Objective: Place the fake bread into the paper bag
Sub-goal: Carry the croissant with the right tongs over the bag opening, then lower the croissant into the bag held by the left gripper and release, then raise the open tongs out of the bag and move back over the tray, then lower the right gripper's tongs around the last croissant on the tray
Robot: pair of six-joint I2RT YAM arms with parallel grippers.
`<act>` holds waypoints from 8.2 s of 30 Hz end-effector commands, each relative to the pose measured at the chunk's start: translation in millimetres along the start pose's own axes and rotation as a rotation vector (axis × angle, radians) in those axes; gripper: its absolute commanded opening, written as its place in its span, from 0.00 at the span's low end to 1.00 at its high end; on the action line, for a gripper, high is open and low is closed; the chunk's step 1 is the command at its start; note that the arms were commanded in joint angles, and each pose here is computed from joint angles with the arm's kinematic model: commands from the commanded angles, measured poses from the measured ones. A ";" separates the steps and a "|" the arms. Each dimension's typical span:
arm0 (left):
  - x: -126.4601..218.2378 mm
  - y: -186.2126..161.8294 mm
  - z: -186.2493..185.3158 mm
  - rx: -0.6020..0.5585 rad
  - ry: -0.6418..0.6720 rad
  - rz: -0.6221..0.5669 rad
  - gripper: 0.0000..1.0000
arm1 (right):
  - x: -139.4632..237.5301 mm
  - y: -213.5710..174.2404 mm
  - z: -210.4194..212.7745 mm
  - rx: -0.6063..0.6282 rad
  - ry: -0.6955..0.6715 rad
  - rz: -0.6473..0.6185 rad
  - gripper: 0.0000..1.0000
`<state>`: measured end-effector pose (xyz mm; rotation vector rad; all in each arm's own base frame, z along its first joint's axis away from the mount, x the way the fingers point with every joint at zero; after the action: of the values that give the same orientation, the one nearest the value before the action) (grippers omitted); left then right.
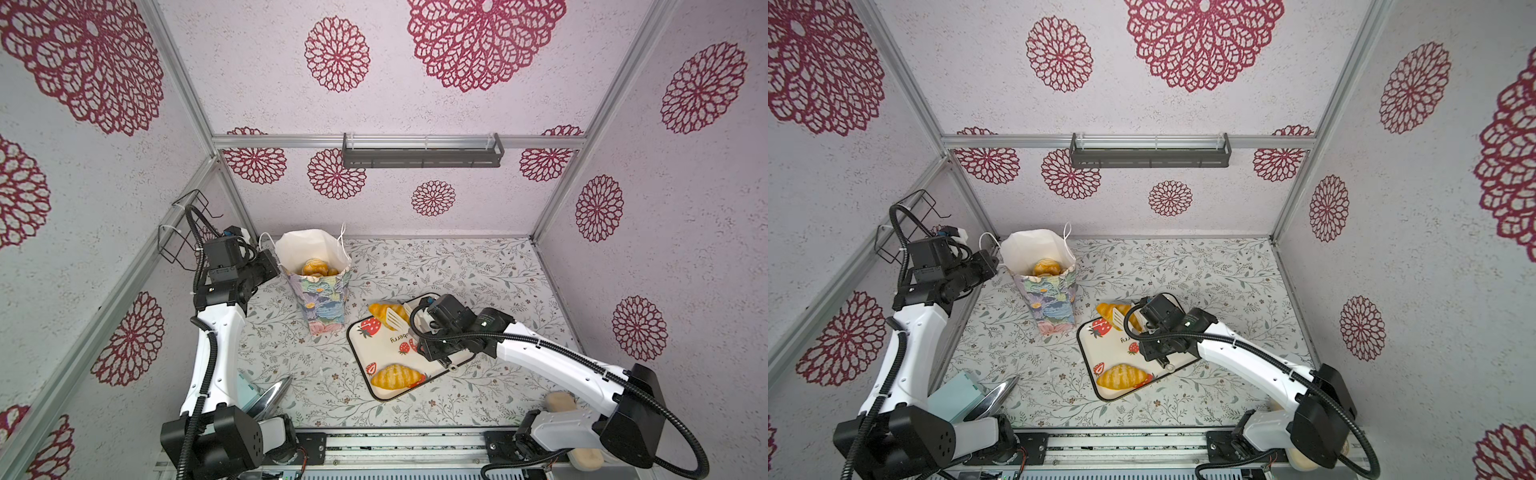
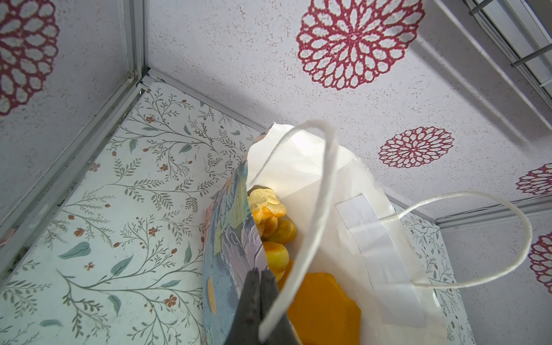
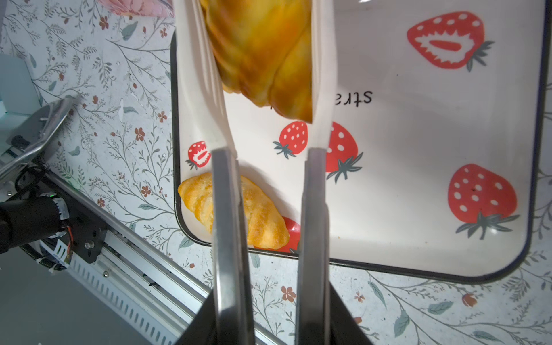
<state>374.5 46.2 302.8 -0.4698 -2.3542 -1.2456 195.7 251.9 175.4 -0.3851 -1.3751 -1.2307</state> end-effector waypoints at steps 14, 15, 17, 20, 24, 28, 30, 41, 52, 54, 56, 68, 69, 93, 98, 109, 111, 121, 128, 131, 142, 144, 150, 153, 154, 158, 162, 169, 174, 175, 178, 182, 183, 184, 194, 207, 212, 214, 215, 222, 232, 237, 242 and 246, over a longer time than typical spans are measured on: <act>3.6 -0.2 -1.0 -0.002 0.001 -0.005 0.00 | 59.5 57.3 23.2 -0.015 0.094 -0.266 0.40; 3.5 -0.4 -0.6 -0.001 0.002 -0.005 0.00 | 61.6 59.0 24.3 -0.013 0.098 -0.272 0.40; 3.6 -0.3 -1.0 -0.002 0.001 -0.005 0.00 | 65.3 62.5 26.2 -0.012 0.105 -0.284 0.40; 3.6 -0.3 -0.9 -0.003 0.001 -0.005 0.00 | 70.8 67.6 29.0 -0.010 0.114 -0.302 0.40; 3.5 -0.6 -0.8 -0.001 0.001 -0.004 0.00 | 78.8 74.7 32.2 -0.005 0.124 -0.328 0.40; 3.7 -0.3 -1.2 -0.003 0.000 -0.004 0.00 | 84.2 81.7 35.5 -0.002 0.132 -0.350 0.40; 3.5 -0.8 -1.1 -0.003 0.001 -0.003 0.00 | 86.7 84.6 37.8 0.000 0.141 -0.357 0.40; 3.2 -1.0 -1.7 -0.005 0.000 -0.002 0.00 | 101.5 100.5 48.2 0.022 0.171 -0.403 0.40; 2.8 -1.4 -2.1 -0.005 -0.003 0.000 0.00 | 111.4 120.5 66.7 0.055 0.222 -0.442 0.40; 2.7 -1.9 -2.5 -0.007 -0.002 0.001 0.00 | 112.5 124.2 72.1 0.066 0.233 -0.444 0.40; 2.7 -1.8 -2.5 -0.007 -0.002 0.001 0.00 | 114.1 128.2 77.3 0.077 0.243 -0.450 0.40; 2.5 -2.5 -3.6 -0.008 -0.007 0.004 0.00 | 118.1 154.4 111.9 0.135 0.321 -0.487 0.40; 2.5 -2.6 -3.5 -0.008 -0.007 0.004 0.00 | 118.7 156.4 114.5 0.139 0.327 -0.492 0.40; 2.1 -2.4 -4.0 -0.004 -0.011 0.005 0.00 | 117.0 221.2 170.4 0.183 0.501 -0.548 0.40; 2.0 -2.7 -4.3 -0.006 -0.012 0.006 0.00 | 109.3 233.6 176.1 0.189 0.497 -0.545 0.40; 2.6 -3.0 -4.6 -0.007 -0.012 0.005 0.00 | 84.0 251.9 167.2 0.148 0.460 -0.507 0.40; 2.1 -3.1 -4.5 -0.005 -0.012 0.006 0.00 | 78.7 254.2 161.8 0.131 0.446 -0.495 0.40; 2.8 -3.0 -5.1 -0.006 -0.013 0.005 0.00 | 60.1 257.5 140.9 0.071 0.395 -0.446 0.42; 3.1 -2.9 -5.1 -0.009 -0.012 0.003 0.00 | 58.0 259.6 135.4 0.060 0.390 -0.439 0.43; 3.1 -3.0 -5.3 -0.009 -0.012 0.004 0.00 | 57.6 259.6 135.2 0.061 0.390 -0.438 0.44; 3.1 -2.8 -5.3 -0.009 -0.013 0.003 0.00 | 60.6 259.9 135.7 0.066 0.392 -0.443 0.50; 3.0 -2.9 -5.0 -0.008 -0.012 0.004 0.00 | 64.5 260.3 136.4 0.070 0.394 -0.450 0.51; 3.0 -3.3 -6.0 -0.010 -0.015 0.005 0.00 | 70.0 260.4 136.0 0.075 0.394 -0.460 0.53; 3.0 -3.2 -5.9 -0.010 -0.014 0.004 0.00 | 71.0 260.2 136.0 0.076 0.392 -0.461 0.53; 3.0 -3.2 -6.1 -0.010 -0.015 0.004 0.00 | 71.8 260.1 136.3 0.076 0.392 -0.462 0.53; 2.7 -3.8 -6.3 -0.010 -0.015 0.006 0.00 | 74.3 260.9 136.4 0.078 0.392 -0.469 0.53; 2.4 -3.8 -6.2 -0.010 -0.015 0.007 0.00 | 80.1 261.3 137.3 0.082 0.394 -0.475 0.52; 2.4 -3.8 -6.1 -0.010 -0.015 0.007 0.00 | 99.5 257.2 143.1 0.101 0.401 -0.501 0.51; 1.7 -4.2 -6.5 -0.011 -0.016 0.009 0.00 | 114.2 252.1 146.0 0.117 0.392 -0.519 0.51; 1.4 -4.5 -6.5 -0.011 -0.015 0.010 0.00 | 116.8 251.3 145.5 0.120 0.387 -0.522 0.51; 1.6 -4.5 -7.7 -0.014 -0.017 0.009 0.00 | 123.1 247.8 144.0 0.124 0.371 -0.526 0.51; 1.5 -5.0 -8.0 -0.017 -0.016 0.011 0.00 | 132.4 244.2 141.3 0.130 0.355 -0.537 0.51; 1.5 -5.2 -8.3 -0.018 -0.016 0.011 0.00 | 134.8 243.6 140.6 0.131 0.351 -0.540 0.51; 1.4 -5.4 -8.6 -0.017 -0.017 0.012 0.00 | 136.8 242.7 139.8 0.132 0.345 -0.543 0.51; 0.6 -6.3 -9.4 -0.021 -0.016 0.014 0.00 | 156.9 226.5 127.0 0.132 0.297 -0.561 0.51; 0.6 -6.9 -12.5 -0.029 -0.023 0.016 0.00 | 168.4 179.2 85.5 0.079 0.163 -0.551 0.51; 1.0 -6.9 -12.5 -0.033 -0.020 0.015 0.00 | 159.1 149.6 67.5 0.044 0.126 -0.505 0.51; 1.1 -6.8 -12.3 -0.031 -0.019 0.014 0.00 | 154.0 138.5 61.7 0.032 0.113 -0.480 0.51; 1.0 -7.0 -12.6 -0.031 -0.021 0.015 0.00 | 150.4 133.6 59.1 0.029 0.106 -0.466 0.51; 0.8 -7.8 -13.1 -0.034 -0.019 0.017 0.00 | 124.9 93.3 40.6 0.011 0.058 -0.339 0.51; -1.3 -8.7 -12.7 -0.041 -0.010 0.020 0.00 | 80.9 32.1 22.4 0.037 -0.016 -0.111 0.51; -2.2 -10.3 -12.7 -0.042 -0.009 0.026 0.00 | 66.4 11.4 20.4 0.069 -0.029 -0.029 0.51; -3.0 -9.9 -12.5 -0.042 -0.008 0.026 0.00 | 54.1 -2.4 22.2 0.097 -0.032 0.032 0.51; -2.6 -10.2 -12.7 -0.043 -0.009 0.027 0.00 | 45.7 -13.0 23.5 0.122 -0.038 0.069 0.51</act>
<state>376.3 33.4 302.2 -0.5000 -2.3397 -1.2781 166.3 246.4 213.0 -0.3949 -1.4402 -1.1045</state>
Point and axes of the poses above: each gripper's point midway between its finger pads, its own x axis back along the fingers, its own z axis along the line the jaws close on, y = z × x, the point moved 2 cm from there along x, back along the fingers, and after that the axes turned 5 degrees about x, right-handed, at the moved point
